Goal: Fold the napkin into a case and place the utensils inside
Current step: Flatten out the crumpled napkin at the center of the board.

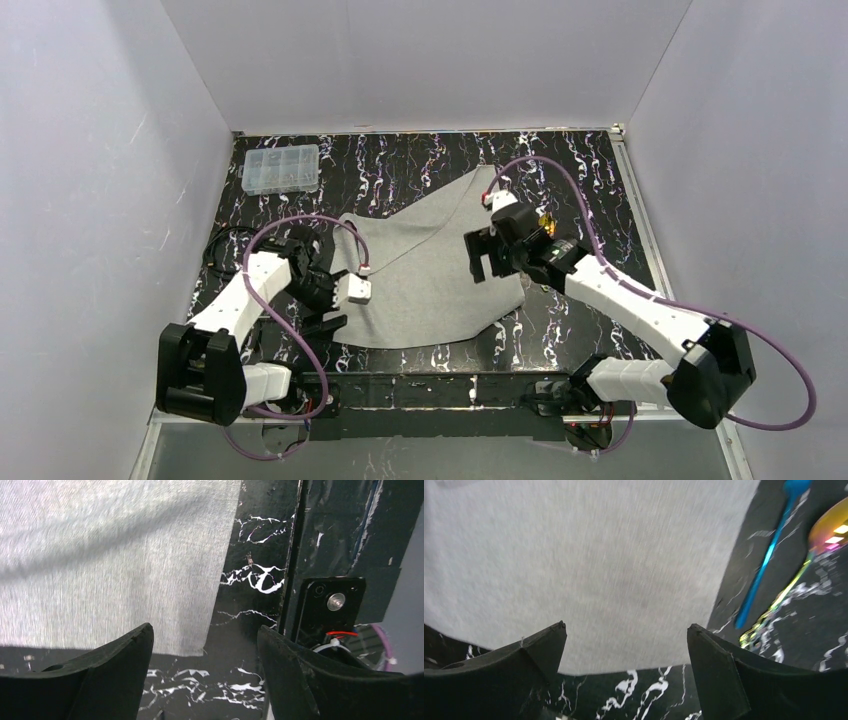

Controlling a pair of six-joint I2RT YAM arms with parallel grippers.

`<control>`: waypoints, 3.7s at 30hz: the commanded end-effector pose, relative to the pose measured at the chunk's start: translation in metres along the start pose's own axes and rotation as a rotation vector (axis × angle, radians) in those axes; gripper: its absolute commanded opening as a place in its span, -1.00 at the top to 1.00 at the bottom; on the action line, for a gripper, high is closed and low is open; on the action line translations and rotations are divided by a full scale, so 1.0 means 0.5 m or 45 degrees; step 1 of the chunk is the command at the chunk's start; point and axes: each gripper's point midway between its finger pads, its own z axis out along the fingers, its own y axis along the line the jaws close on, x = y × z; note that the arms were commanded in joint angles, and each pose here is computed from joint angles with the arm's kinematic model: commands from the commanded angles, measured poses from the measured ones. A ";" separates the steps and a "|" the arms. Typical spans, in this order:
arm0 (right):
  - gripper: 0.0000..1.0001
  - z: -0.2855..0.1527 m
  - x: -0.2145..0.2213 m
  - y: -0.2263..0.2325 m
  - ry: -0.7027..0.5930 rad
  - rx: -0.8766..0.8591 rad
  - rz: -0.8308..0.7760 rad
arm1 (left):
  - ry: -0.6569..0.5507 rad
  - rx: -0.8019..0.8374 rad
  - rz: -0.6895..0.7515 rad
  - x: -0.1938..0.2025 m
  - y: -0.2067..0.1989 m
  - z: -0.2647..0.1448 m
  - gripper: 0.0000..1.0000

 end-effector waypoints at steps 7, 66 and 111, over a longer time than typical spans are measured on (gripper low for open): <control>-0.88 0.129 0.085 0.061 0.271 -0.140 0.014 | 0.109 0.059 0.222 0.030 0.001 0.072 -0.49; 0.97 -0.101 -0.052 -0.037 -0.124 -0.142 0.326 | -0.273 -0.474 -0.004 -0.229 0.159 -0.222 1.00; 0.97 -0.377 -0.232 0.026 -0.507 -0.418 0.380 | -0.330 -1.305 0.253 -0.264 0.068 -0.529 1.00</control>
